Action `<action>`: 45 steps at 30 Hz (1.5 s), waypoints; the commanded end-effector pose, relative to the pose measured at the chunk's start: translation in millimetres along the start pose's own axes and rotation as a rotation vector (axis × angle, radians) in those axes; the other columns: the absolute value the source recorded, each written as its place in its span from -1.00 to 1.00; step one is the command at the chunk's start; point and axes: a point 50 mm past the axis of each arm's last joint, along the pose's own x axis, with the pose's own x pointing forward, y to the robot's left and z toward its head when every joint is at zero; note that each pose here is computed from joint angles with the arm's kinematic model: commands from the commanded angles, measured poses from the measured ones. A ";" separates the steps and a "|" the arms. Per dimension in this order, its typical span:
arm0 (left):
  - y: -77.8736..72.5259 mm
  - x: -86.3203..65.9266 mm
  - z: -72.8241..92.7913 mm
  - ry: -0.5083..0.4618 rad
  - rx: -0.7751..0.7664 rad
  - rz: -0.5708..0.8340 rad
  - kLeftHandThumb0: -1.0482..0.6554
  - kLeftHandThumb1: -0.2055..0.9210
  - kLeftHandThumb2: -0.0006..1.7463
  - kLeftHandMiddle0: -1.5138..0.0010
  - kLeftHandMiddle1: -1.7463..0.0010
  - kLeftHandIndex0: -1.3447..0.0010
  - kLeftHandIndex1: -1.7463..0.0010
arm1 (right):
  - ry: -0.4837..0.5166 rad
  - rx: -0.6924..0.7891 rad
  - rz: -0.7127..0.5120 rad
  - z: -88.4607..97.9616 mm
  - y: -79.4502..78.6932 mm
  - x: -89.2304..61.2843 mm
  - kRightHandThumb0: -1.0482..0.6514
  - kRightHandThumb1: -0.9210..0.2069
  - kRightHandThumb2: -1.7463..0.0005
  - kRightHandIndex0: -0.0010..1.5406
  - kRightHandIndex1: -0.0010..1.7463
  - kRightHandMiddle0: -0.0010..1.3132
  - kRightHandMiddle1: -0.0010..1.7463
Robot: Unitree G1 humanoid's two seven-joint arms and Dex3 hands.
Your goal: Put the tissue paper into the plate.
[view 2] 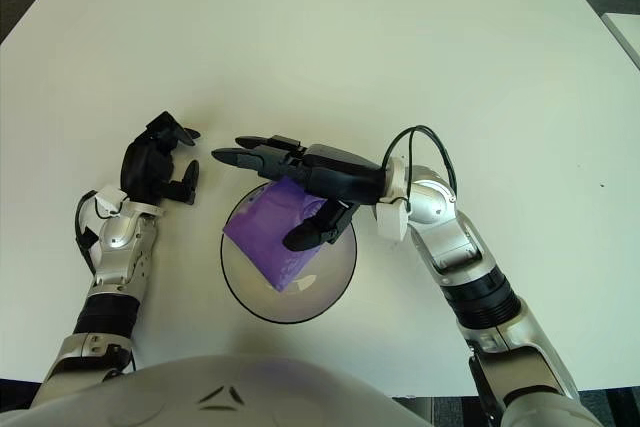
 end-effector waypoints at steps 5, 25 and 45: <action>-1.8 -27.9 -35.6 0.165 -0.069 0.021 0.22 -0.79 1.00 -0.15 -1.00 -0.13 -0.90 | -0.032 0.012 0.025 7.9 -1.7 -0.1 -1.00 -1.00 0.19 -1.00 -1.00 -1.00 -1.00; -2.2 -28.1 -33.2 0.158 -0.086 0.011 0.22 -0.79 1.00 -0.15 -1.00 -0.14 -0.90 | -0.018 -0.018 0.006 15.9 -4.9 -7.4 -1.00 -1.00 0.13 -1.00 -1.00 -1.00 -1.00; -2.1 -26.7 -35.9 0.205 -0.063 0.048 0.22 -0.80 1.00 -0.17 -1.00 -0.15 -0.87 | -0.020 0.202 -0.700 4.7 -19.5 -39.8 -0.75 -1.00 -0.17 -0.94 -0.97 -0.99 -1.00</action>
